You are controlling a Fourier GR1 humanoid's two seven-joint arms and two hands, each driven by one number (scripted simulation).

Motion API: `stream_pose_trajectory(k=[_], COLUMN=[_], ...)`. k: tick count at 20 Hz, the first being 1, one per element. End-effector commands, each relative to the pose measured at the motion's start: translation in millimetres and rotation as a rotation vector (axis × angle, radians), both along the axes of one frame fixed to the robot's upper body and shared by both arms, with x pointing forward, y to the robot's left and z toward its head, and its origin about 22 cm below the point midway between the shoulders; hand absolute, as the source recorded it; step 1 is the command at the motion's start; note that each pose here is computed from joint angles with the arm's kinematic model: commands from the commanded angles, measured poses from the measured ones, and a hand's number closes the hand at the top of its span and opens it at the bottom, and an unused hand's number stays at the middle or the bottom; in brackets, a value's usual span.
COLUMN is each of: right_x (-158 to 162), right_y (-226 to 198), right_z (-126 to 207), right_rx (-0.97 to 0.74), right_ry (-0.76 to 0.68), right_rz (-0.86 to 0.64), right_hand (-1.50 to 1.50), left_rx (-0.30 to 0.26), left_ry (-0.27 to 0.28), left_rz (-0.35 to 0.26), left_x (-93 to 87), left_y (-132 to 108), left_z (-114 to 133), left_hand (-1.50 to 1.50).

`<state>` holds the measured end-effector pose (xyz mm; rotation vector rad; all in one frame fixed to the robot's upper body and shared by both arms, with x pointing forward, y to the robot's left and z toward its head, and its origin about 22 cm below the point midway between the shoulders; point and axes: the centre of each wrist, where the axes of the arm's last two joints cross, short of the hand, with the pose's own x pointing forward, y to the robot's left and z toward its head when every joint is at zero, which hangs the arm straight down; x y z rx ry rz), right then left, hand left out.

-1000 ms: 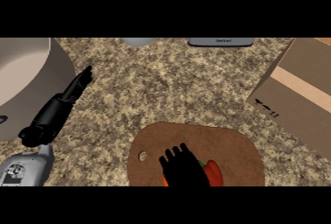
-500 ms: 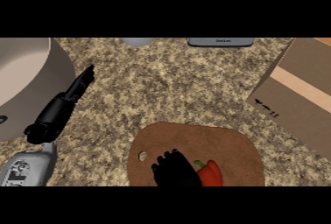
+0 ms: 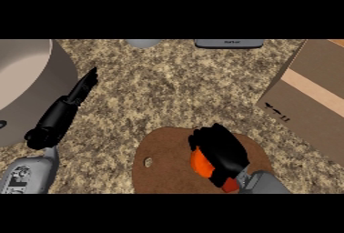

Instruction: Pick the squash from the cutting board and place it in the cardboard box

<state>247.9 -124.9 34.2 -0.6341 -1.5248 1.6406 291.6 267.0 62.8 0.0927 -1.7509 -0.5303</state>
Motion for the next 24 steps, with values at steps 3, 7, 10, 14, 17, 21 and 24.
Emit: stream_pose_trajectory(k=[3,7,10,14,17,21,24], right_x=[20.2,16.9,-3.8,5.8,14.7,32.0,51.4], right_y=[-27.8,-54.2,-56.5,-77.0,-98.6,-137.8,-167.2], right_z=[44.9,75.1,98.6,133.3,151.1,148.1,185.4], right_rx=[0.103,0.119,0.196,0.375,0.443,0.474,0.536], right_ry=[-0.162,-0.286,-0.312,-0.353,-0.374,-0.406,-0.412], right_rz=[-0.011,-0.008,-0.091,-0.349,-0.502,-0.618,-0.681], right_hand=[1.50,1.50,1.50,1.50,1.50,1.50,1.50], left_rx=[0.005,0.002,0.008,0.011,0.014,-0.001,0.007], left_ry=[0.008,-0.006,0.008,0.000,0.013,-0.007,0.013], left_rz=[0.002,0.011,0.021,0.027,0.009,0.020,-0.002], left_x=[-11.0,-11.5,3.0,-1.0,-6.8,-4.5,-6.9], left_y=[0.6,-2.5,-1.4,3.7,-1.7,20.6,-1.9], left_z=[7.4,-19.6,-9.1,8.1,0.0,5.4,20.1], left_hand=[0.00,0.00,0.00,0.00,0.00,0.00,0.00])
